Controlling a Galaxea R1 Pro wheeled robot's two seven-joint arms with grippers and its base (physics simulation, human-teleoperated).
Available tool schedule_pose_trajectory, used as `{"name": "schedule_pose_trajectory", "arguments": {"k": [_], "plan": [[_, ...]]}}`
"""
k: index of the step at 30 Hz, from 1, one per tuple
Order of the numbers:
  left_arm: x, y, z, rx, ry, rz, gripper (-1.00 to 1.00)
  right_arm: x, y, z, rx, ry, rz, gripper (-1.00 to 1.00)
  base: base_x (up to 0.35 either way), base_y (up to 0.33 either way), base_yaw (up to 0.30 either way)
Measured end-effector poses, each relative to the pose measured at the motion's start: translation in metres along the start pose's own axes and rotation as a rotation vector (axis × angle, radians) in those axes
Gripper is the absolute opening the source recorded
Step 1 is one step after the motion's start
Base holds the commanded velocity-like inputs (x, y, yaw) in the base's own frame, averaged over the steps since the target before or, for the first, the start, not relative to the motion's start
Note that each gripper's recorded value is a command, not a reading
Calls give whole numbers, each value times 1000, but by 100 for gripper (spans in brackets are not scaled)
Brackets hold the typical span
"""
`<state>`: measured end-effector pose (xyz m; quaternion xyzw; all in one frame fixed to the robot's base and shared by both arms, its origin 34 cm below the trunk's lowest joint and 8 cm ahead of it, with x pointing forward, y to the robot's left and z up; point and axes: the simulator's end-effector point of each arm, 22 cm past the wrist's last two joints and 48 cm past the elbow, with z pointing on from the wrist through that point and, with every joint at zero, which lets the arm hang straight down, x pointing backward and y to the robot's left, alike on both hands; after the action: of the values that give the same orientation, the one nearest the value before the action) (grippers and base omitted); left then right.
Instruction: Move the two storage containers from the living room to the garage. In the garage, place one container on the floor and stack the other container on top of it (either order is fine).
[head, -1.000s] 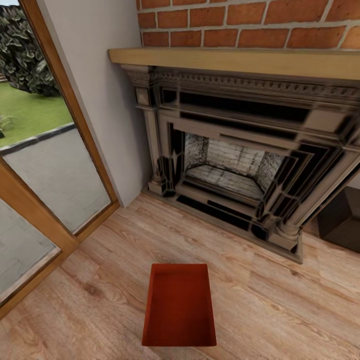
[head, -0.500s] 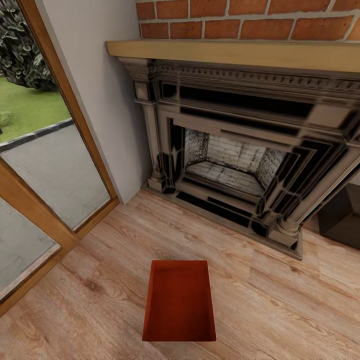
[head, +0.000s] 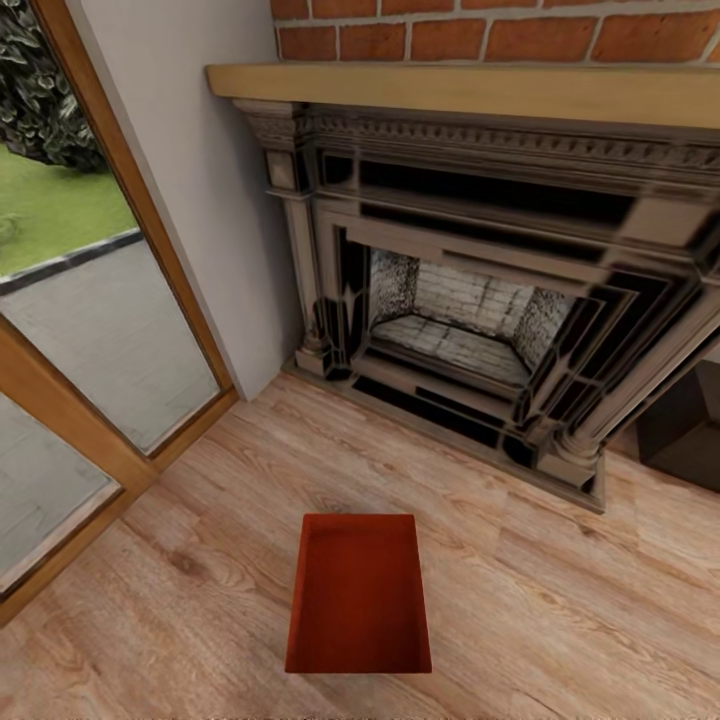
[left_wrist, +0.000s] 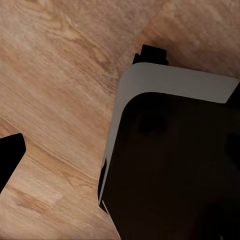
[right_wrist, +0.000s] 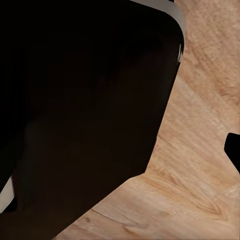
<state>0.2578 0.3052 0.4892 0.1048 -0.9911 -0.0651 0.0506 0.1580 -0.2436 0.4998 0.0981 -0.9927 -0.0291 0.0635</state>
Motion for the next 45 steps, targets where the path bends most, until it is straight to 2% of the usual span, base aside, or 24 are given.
{"name": "schedule_pose_trajectory", "arguments": {"k": [45], "plan": [[29, 5, 11, -16, 71, 9, 100, 29, 5, 4, -13, 71, 4, 100, 0, 0, 0]]}}
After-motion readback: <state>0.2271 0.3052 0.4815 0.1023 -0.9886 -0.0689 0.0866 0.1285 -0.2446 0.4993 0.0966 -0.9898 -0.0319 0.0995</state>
